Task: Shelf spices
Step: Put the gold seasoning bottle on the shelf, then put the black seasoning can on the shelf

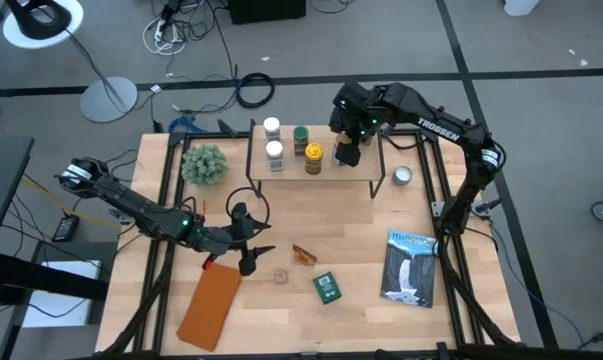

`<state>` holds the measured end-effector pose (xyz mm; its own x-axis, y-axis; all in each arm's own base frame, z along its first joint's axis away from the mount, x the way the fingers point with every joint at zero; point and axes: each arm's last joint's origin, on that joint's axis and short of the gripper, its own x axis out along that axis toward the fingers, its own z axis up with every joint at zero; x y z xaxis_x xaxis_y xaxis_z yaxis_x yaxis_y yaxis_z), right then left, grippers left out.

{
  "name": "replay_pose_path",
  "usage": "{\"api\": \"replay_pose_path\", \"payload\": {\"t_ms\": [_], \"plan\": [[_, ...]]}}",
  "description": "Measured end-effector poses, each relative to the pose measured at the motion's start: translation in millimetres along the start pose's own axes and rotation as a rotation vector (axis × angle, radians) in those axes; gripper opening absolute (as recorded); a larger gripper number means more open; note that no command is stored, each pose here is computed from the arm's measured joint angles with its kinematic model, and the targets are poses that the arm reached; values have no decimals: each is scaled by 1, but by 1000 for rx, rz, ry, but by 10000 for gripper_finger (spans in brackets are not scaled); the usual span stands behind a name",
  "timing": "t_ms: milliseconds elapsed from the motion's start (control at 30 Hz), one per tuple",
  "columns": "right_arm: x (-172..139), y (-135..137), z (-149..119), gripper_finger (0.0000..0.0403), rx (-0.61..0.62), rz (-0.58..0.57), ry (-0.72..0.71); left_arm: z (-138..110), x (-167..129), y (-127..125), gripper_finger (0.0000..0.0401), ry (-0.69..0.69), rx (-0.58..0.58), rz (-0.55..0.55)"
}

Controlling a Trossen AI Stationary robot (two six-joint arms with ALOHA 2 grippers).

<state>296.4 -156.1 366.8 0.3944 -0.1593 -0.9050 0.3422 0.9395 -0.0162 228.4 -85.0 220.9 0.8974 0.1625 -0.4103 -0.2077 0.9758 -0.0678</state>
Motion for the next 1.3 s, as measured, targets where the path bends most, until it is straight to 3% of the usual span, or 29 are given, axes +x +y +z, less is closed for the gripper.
{"api": "replay_pose_path", "payload": {"t_ms": [300, 567, 700, 867, 1067, 1300], "plan": [[-9, -1, 3, 307, -25, -8, -30, 0, 0, 0, 287, 0, 0, 0], [-48, -1, 13, 307, -30, -24, -140, 0, 0, 0, 287, 0, -2, 0], [-68, 1, 7, 307, 9, -12, -113, 0, 0, 0, 287, 0, -5, 0], [-86, 18, -13, 308, 8, 28, -73, 0, 0, 0, 287, 0, -6, 0], [-104, 59, -48, 308, -2, 94, -189, 0, 0, 0, 287, -1, -6, 0], [-70, 122, -110, 308, 3, 126, -320, 0, 0, 0, 287, -1, -3, 0]]}}
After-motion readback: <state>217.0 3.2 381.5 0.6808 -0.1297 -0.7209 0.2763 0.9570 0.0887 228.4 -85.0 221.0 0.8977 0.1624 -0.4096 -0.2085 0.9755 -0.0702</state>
